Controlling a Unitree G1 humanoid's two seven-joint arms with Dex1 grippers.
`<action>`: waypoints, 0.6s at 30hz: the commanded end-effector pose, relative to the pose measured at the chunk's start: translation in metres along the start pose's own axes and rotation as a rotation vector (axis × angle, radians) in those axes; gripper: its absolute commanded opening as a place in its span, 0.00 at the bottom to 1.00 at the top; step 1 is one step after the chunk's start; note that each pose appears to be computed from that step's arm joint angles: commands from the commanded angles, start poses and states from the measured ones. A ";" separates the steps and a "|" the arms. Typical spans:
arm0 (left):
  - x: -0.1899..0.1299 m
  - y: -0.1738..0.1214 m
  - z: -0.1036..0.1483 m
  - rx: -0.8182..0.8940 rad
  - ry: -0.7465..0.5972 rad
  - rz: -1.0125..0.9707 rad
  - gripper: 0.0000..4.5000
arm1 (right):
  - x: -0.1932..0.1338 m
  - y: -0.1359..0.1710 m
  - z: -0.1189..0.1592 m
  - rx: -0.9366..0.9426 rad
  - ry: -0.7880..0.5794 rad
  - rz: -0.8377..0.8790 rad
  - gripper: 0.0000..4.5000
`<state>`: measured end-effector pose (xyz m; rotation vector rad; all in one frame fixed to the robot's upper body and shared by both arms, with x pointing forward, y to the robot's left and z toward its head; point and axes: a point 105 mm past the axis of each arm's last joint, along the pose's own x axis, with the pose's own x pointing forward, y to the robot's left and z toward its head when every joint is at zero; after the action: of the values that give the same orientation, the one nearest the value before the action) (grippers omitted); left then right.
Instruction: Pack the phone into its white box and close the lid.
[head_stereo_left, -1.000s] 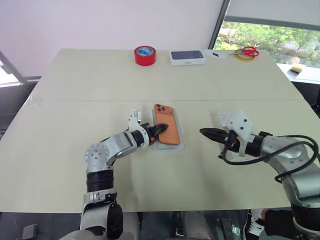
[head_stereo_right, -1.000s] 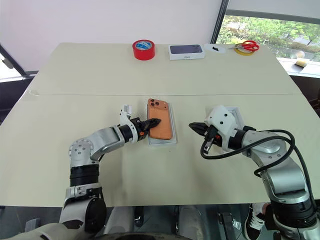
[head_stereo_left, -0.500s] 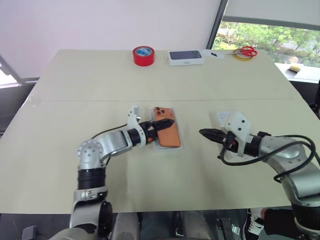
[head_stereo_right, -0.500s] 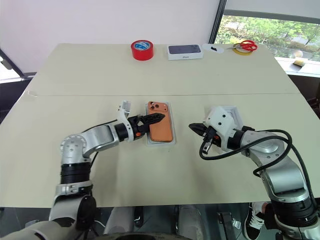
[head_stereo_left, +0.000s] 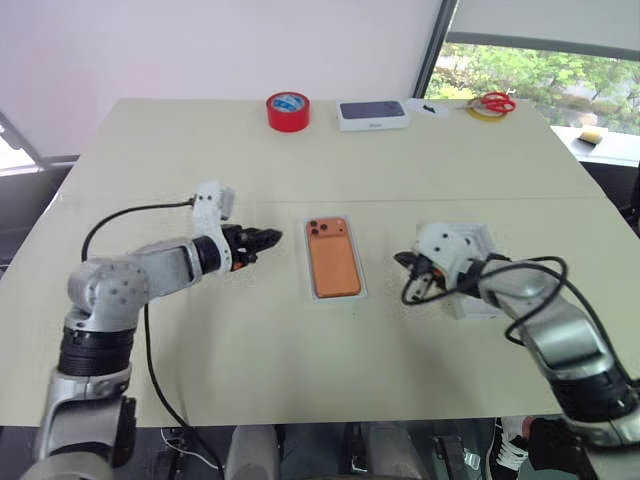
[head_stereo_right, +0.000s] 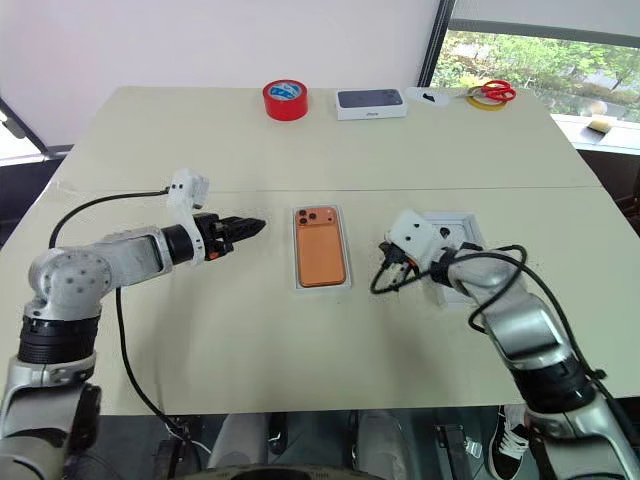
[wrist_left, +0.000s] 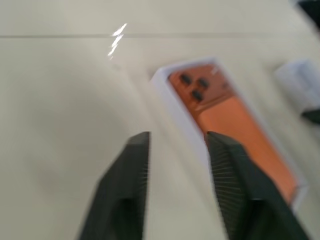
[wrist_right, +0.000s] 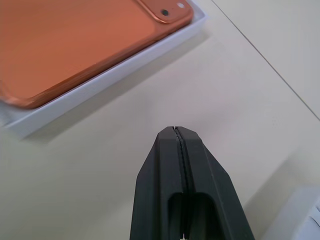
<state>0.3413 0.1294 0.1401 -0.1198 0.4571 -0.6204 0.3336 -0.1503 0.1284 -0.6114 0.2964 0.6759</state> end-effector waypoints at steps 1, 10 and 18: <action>0.017 -0.005 -0.010 0.135 0.051 0.012 0.07 | 0.011 -0.005 0.009 -0.001 0.009 -0.057 0.00; 0.049 -0.038 -0.026 0.189 0.116 -0.096 0.07 | 0.033 0.023 0.022 -0.014 0.010 -0.006 0.00; 0.064 -0.085 -0.028 0.196 0.142 -0.302 0.07 | 0.011 0.033 0.014 -0.024 0.037 0.057 0.00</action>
<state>0.3423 0.0534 0.1037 0.0484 0.5314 -0.8280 0.3296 -0.1250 0.1062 -0.6410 0.3982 0.6733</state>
